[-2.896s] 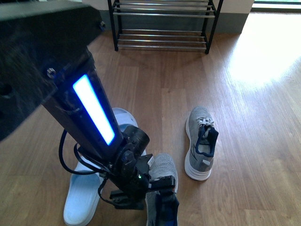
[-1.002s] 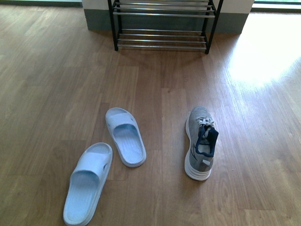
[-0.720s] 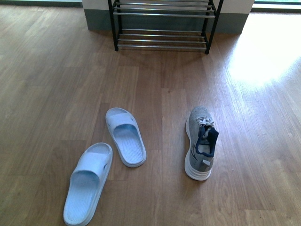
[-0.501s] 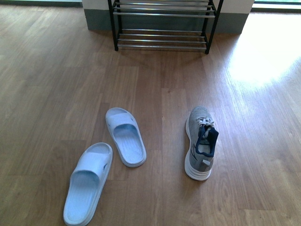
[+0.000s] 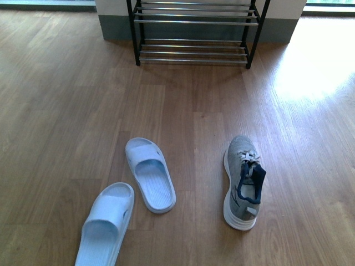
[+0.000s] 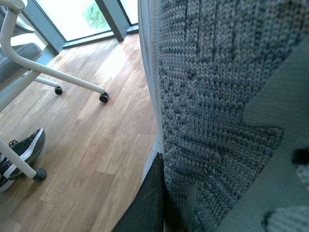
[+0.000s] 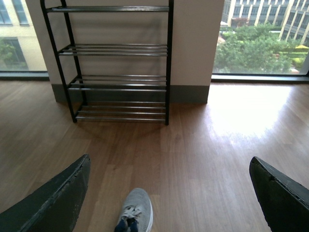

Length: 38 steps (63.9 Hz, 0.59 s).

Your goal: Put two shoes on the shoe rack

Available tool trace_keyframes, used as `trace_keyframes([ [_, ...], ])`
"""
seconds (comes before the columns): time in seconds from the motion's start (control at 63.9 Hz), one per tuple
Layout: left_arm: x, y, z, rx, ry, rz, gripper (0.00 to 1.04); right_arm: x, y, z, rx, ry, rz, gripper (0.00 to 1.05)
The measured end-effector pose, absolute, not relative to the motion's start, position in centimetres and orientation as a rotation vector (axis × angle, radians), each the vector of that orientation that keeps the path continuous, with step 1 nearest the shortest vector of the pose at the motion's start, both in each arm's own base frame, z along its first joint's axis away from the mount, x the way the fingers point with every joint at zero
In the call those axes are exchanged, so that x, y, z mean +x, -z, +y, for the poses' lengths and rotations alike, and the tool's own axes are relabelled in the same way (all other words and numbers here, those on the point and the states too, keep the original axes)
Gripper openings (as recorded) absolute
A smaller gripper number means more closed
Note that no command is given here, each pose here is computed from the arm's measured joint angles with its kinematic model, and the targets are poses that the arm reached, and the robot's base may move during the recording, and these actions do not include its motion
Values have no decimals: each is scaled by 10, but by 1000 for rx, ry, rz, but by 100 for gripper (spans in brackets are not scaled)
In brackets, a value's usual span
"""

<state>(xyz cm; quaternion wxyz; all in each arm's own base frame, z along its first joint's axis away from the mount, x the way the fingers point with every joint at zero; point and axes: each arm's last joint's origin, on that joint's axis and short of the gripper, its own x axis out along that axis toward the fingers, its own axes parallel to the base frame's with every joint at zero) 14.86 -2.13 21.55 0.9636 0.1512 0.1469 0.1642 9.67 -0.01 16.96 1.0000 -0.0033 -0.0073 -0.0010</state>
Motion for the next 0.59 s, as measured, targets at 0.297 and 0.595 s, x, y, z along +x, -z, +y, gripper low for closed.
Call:
trace_keyframes([
  [0.297, 149, -215, -21, 308, -341, 300, 6, 97, -170, 0, -7, -1, -15, 96],
  [0.595, 149, -215, -21, 309, -348, 300, 6, 97, -169, 0, -11, -5, -8, 96],
])
